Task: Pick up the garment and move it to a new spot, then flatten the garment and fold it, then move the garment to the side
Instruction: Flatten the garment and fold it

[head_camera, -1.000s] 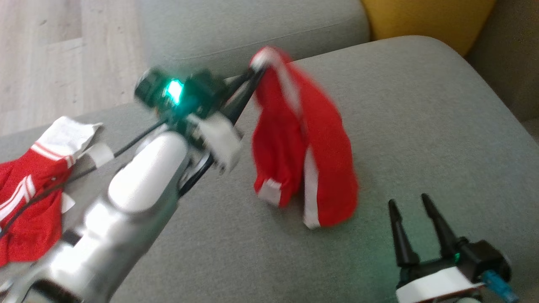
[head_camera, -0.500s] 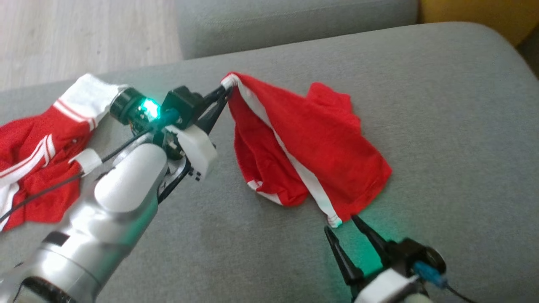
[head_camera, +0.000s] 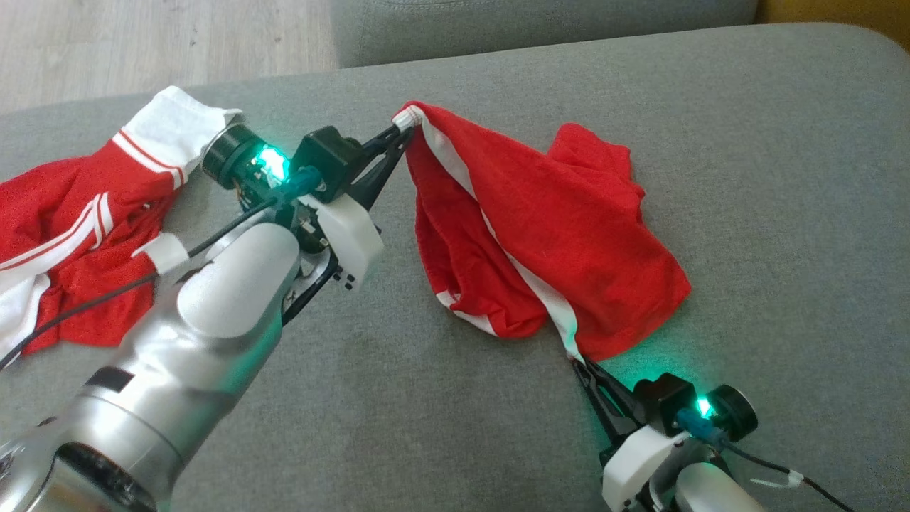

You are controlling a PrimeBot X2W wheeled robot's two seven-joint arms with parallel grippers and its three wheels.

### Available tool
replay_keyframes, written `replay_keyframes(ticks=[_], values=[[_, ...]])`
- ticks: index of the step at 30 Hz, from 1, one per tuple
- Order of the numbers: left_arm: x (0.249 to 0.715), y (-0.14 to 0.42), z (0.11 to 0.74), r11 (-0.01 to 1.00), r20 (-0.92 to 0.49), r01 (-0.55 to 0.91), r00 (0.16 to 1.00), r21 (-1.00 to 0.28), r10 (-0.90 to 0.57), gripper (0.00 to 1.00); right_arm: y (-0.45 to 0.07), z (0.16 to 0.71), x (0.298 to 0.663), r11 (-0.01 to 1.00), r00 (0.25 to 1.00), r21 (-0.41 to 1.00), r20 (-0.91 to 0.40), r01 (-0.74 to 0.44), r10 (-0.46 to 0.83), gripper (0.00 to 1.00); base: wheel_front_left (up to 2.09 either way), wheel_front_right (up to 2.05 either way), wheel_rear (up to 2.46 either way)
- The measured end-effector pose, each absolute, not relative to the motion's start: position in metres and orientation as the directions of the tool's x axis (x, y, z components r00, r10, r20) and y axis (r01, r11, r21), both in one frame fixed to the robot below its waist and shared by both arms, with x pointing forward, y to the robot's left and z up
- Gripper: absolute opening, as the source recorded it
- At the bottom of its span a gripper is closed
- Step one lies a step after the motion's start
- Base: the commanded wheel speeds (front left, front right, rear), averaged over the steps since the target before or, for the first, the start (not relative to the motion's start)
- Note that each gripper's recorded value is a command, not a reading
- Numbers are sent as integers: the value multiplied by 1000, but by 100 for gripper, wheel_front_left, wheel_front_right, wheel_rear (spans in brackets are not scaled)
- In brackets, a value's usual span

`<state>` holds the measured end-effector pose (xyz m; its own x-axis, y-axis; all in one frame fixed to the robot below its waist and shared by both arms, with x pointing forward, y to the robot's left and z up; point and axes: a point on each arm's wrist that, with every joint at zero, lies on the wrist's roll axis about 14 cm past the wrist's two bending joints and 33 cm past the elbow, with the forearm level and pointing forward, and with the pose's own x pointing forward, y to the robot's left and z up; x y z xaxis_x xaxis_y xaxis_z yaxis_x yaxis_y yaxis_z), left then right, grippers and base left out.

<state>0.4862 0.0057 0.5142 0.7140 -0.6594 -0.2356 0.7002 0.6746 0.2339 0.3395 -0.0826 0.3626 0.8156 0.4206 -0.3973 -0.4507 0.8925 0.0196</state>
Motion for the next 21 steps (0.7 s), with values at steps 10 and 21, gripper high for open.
replay_keyframes(ticks=[10, 21], values=[[476, 17, 543, 655, -161, 684, 721, 320, -674, 0, -132, 464, 382, 948, 955, -124, -84, -292, 283, 0, 0, 0, 0], [436, -1, 591, 553, -62, 735, 622, 392, -781, 0, -247, 641, 393, 924, 929, -380, 354, 34, 112, 0, 0, 0, 0]])
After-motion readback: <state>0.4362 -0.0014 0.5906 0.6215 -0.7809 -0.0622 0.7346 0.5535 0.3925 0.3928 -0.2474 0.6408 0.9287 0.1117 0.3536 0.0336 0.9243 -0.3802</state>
